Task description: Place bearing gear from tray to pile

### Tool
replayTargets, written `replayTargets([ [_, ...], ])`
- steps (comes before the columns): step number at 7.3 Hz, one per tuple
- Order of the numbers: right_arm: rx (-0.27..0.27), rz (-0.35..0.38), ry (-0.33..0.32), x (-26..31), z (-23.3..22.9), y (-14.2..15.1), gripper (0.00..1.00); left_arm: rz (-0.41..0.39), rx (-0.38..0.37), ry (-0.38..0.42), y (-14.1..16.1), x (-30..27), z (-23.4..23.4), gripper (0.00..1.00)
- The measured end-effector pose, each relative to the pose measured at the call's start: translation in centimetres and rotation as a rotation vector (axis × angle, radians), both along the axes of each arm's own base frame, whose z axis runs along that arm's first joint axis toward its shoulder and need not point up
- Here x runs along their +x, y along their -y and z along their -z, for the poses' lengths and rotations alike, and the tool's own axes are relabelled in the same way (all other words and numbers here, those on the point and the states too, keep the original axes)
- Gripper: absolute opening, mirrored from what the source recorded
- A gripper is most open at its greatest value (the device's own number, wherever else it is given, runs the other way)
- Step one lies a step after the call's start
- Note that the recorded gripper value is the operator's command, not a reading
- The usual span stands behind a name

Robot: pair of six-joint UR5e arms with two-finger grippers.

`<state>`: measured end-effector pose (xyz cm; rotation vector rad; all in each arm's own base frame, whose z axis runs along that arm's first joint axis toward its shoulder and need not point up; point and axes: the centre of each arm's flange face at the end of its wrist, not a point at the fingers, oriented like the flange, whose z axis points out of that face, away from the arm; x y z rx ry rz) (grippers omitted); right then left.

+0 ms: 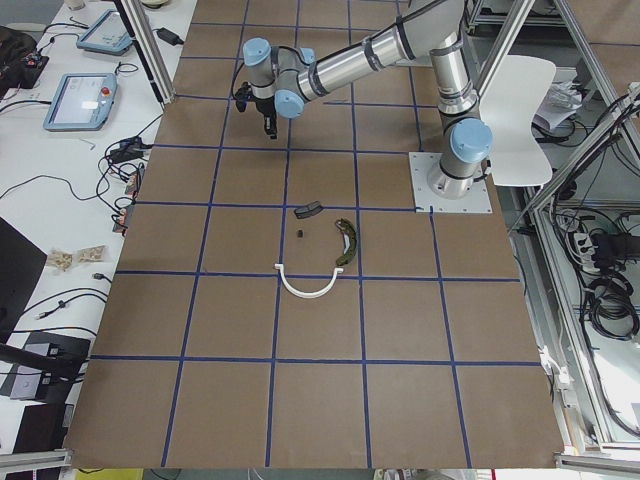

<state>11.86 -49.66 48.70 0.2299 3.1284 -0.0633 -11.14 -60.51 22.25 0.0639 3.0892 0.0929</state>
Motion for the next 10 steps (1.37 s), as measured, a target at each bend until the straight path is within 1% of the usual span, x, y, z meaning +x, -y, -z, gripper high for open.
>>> replayTargets([
  [1, 0.0, 0.0, 0.001, 0.0, 0.0, 0.0, 1.0, 0.046, -0.002, 0.016, -0.8, 5.8, 0.0, 0.12],
  [2, -0.001, 0.0, 0.001, 0.0, 0.0, 0.0, 1.0, 0.073, 0.004, 0.019, -2.0, 11.3, 0.1, 0.12],
  [4, -0.001, 0.001, 0.001, 0.0, 0.0, 0.0, 1.0, 0.067, 0.004, 0.017, -4.3, 19.8, 0.5, 0.12],
  [6, -0.001, 0.0, 0.001, 0.0, -0.1, 0.0, 1.0, 0.035, 0.018, 0.005, -6.5, 26.1, 1.8, 0.14],
  [7, -0.001, 0.001, -0.001, 0.0, -0.1, 0.0, 1.0, 0.026, 0.026, -0.002, -7.1, 27.4, 2.3, 0.29],
  [8, -0.001, 0.001, -0.001, 0.0, -0.1, 0.0, 1.0, 0.021, 0.031, -0.005, -7.4, 28.0, 2.6, 0.64],
  [9, -0.001, 0.0, 0.0, 0.0, -0.1, 0.0, 1.0, 0.018, 0.035, -0.008, -7.6, 28.4, 2.8, 0.88],
  [10, -0.002, -0.001, 0.0, 0.0, -0.1, 0.0, 1.0, 0.015, 0.035, -0.01, -7.7, 28.5, 2.9, 0.97],
])
